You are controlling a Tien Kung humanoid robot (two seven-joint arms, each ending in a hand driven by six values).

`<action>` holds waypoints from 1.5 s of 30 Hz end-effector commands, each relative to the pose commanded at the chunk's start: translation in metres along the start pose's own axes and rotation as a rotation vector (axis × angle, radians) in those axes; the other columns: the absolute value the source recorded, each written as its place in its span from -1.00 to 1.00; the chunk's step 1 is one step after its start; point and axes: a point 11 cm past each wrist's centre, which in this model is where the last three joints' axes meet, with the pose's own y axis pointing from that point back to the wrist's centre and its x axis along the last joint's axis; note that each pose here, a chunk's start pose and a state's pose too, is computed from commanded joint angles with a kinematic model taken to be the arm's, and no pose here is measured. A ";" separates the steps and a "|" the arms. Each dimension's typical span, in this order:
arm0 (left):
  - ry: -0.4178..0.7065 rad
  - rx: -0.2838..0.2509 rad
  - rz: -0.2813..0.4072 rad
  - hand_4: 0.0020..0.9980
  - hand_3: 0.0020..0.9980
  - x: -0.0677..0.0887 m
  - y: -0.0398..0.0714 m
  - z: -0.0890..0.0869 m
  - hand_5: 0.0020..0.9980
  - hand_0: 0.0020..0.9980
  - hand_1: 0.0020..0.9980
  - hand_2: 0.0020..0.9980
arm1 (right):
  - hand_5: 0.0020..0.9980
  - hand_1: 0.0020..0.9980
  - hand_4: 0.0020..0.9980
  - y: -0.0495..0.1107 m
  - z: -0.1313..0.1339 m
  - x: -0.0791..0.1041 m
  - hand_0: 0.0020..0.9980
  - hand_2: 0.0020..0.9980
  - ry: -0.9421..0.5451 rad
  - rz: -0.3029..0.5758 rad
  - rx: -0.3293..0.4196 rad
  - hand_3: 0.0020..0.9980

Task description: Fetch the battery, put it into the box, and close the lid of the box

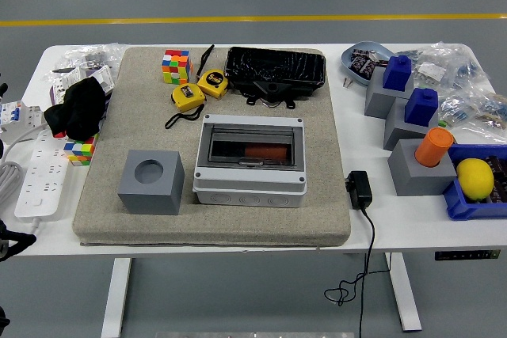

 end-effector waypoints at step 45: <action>-0.010 -0.045 0.025 1.00 0.69 -0.008 0.001 0.001 1.00 0.76 0.82 0.78 | 0.32 0.54 0.96 -0.001 -0.003 0.004 0.61 0.48 0.000 0.008 0.006 0.49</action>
